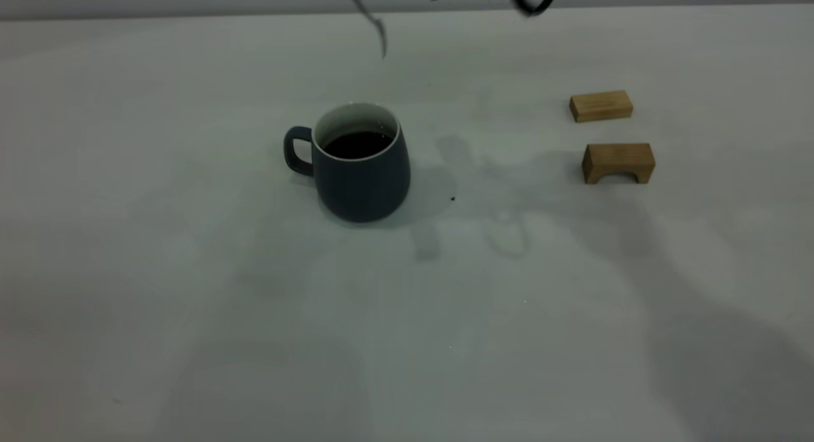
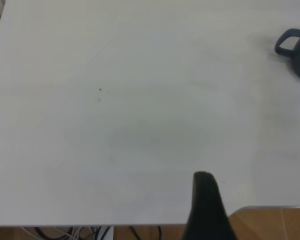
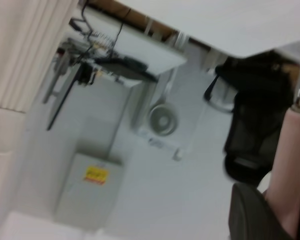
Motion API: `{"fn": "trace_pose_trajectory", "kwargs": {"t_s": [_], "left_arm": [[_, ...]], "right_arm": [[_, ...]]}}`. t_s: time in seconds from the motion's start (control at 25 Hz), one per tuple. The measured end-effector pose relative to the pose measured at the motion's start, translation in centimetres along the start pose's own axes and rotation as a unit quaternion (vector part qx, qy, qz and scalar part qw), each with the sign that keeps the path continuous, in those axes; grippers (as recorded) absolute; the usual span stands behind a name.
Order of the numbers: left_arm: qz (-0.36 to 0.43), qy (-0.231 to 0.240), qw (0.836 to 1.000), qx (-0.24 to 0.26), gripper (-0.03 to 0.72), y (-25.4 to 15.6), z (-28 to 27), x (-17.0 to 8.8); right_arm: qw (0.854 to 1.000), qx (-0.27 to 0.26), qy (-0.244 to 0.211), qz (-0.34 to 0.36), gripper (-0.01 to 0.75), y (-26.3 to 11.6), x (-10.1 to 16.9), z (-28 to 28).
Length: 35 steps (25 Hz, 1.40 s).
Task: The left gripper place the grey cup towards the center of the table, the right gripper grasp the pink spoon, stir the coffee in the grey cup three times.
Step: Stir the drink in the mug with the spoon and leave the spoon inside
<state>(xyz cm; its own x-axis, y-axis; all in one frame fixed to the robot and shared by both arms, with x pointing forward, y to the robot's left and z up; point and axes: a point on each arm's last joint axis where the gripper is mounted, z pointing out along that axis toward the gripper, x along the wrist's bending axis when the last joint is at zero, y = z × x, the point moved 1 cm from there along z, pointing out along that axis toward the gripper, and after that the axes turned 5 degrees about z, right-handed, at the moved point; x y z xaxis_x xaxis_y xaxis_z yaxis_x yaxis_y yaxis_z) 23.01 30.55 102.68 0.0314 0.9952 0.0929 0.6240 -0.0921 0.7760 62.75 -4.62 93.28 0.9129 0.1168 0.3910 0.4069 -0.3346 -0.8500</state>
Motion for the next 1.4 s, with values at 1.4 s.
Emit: {"fn": "trace_pose_trajectory", "kwargs": {"t_s": [1.4], "left_arm": [[0.0,0.0,1.0,0.0,0.586,0.0,0.0,0.0]], "right_arm": [[0.993,0.049,0.036,0.098,0.141,10.9,-2.3,4.3]]}}
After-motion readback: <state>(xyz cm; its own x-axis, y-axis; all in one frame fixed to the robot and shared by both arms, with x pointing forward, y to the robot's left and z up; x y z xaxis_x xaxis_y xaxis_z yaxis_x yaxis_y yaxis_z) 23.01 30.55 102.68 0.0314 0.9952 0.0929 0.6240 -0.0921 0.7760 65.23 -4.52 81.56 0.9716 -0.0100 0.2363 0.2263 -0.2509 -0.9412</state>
